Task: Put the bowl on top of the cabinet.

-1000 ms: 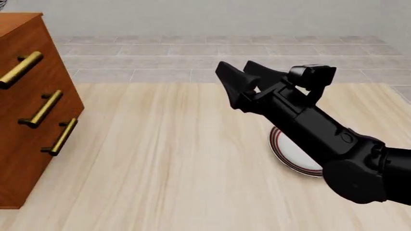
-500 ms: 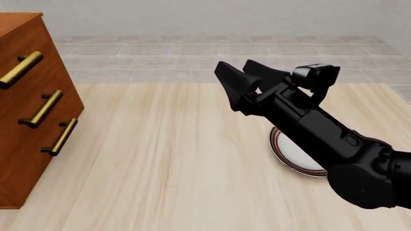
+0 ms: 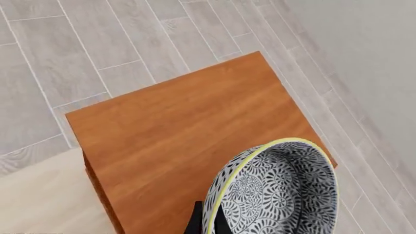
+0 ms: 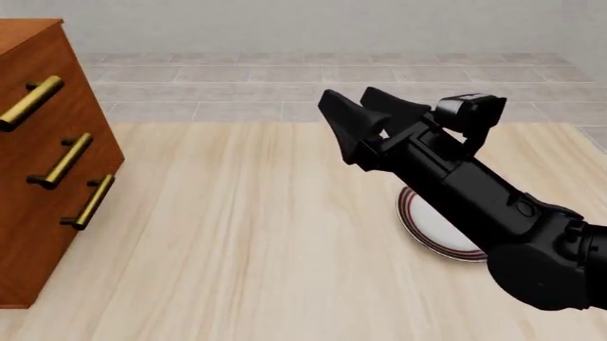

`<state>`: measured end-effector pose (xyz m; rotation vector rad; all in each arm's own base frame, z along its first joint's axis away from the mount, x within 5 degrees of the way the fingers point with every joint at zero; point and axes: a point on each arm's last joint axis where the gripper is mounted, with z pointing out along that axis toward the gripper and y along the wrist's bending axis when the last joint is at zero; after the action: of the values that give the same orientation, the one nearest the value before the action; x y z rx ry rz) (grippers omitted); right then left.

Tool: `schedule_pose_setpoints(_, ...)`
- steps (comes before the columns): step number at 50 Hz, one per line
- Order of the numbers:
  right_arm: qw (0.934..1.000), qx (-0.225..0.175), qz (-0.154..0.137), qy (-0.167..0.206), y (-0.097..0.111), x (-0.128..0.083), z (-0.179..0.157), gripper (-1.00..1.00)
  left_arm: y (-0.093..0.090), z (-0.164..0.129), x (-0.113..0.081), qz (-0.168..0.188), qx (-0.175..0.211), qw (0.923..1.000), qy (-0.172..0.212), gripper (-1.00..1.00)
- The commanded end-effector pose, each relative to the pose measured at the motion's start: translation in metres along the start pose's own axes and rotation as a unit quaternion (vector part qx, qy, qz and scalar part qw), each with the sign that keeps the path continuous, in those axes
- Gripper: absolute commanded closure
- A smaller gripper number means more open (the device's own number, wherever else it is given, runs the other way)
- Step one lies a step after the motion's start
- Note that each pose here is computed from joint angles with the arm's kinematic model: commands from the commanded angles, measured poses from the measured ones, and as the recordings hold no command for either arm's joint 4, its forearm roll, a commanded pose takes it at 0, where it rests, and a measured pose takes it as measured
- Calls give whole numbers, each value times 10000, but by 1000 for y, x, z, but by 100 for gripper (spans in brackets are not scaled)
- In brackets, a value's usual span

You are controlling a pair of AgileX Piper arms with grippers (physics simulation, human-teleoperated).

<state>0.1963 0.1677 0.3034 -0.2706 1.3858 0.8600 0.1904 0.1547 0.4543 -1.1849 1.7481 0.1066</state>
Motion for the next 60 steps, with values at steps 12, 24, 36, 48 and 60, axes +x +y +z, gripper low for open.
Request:
schedule_pose_setpoints(12,10000,14,17,-36,-1,-1,-1,-100,16,14,2,-54,-226,9997,-15,100)
schedule_pose_setpoints(24,10000,12,7,-29,-1,-1,-1,-100,2,17,7,-165,45,9999,-15,100)
schedule_pose_setpoints(36,10000,-12,6,-37,1,-2,-2,-100,-8,13,6,-288,233,9993,-47,-100)
schedule_pose_setpoints(48,10000,-26,10,-47,2,-4,-2,-100,-15,6,-4,-214,326,9991,-145,-100)
schedule_pose_setpoints(60,10000,-48,4,-65,3,-6,-4,-100,-9,-6,-14,-227,239,9988,-351,-100)
